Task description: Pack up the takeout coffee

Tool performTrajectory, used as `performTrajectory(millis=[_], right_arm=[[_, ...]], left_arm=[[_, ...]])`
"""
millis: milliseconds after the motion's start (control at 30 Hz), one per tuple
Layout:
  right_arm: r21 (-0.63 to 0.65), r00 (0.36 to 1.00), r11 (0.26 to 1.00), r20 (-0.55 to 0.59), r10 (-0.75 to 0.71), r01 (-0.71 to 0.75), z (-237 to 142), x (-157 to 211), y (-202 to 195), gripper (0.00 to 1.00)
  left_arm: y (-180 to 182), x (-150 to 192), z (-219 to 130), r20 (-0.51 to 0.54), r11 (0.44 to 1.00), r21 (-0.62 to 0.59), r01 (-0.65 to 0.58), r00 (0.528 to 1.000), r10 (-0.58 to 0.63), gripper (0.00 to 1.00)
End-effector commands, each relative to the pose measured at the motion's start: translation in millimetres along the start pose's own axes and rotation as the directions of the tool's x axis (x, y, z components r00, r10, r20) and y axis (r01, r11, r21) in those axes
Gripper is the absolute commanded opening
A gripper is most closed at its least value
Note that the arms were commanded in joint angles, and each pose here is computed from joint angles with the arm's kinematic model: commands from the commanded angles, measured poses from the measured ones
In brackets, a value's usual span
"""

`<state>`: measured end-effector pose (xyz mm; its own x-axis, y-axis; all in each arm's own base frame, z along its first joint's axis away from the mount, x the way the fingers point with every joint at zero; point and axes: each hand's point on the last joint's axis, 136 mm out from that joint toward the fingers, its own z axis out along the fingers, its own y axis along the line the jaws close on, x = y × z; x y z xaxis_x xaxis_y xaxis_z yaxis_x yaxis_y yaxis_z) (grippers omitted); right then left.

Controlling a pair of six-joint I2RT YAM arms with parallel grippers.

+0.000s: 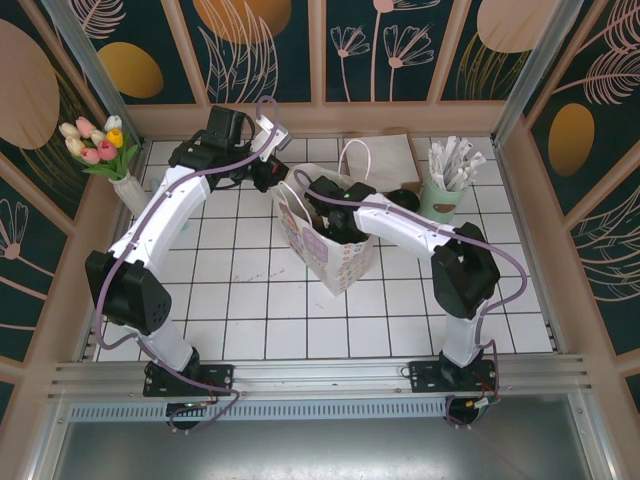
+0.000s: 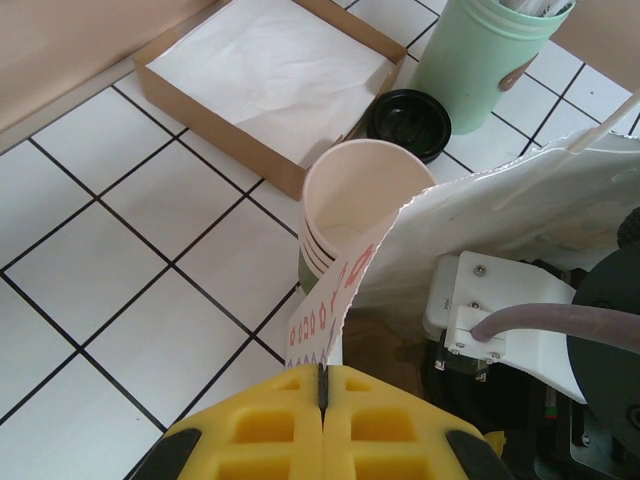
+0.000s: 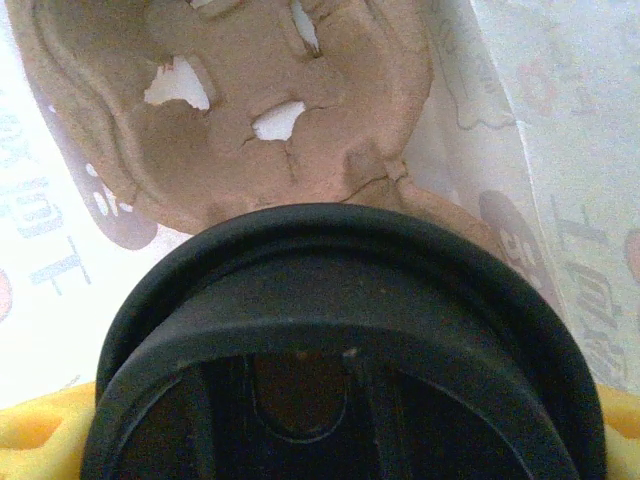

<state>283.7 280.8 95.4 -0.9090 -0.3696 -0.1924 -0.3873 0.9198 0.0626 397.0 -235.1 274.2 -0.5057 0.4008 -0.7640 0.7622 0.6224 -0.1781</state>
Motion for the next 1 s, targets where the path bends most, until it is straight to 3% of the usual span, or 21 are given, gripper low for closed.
performTrajectory(millis=[0,67,200,333,967], right_arm=[[0.122,0.968,0.992,-0.25,0.031,0.0,44,62,-35,0.65],[0.124,0.967,0.992,-0.25,0.037,-0.006,45,62,-35,0.66],[0.243,0.969,0.97,-0.243,0.05,0.01,39,58,-54,0.66],[0.111,0.97,0.994,-0.244,0.02,0.007,42,57,-32,0.66],[0.012,0.991,1.0,-0.136,-0.002,0.004,-2,25,-6,0.76]], left_arm=[[-2,-4,-7,0.005,1.0,0.001,-0.022,1.0,0.022,0.0],[-2,-4,-8,0.006,1.0,-0.002,-0.022,1.0,0.022,0.0],[-2,-4,-8,0.005,1.0,-0.004,-0.024,1.0,0.024,0.0],[-2,-4,-8,0.006,1.0,-0.003,-0.024,1.0,0.024,0.0],[-5,-4,-6,0.005,1.0,0.018,-0.016,1.0,0.016,0.0]])
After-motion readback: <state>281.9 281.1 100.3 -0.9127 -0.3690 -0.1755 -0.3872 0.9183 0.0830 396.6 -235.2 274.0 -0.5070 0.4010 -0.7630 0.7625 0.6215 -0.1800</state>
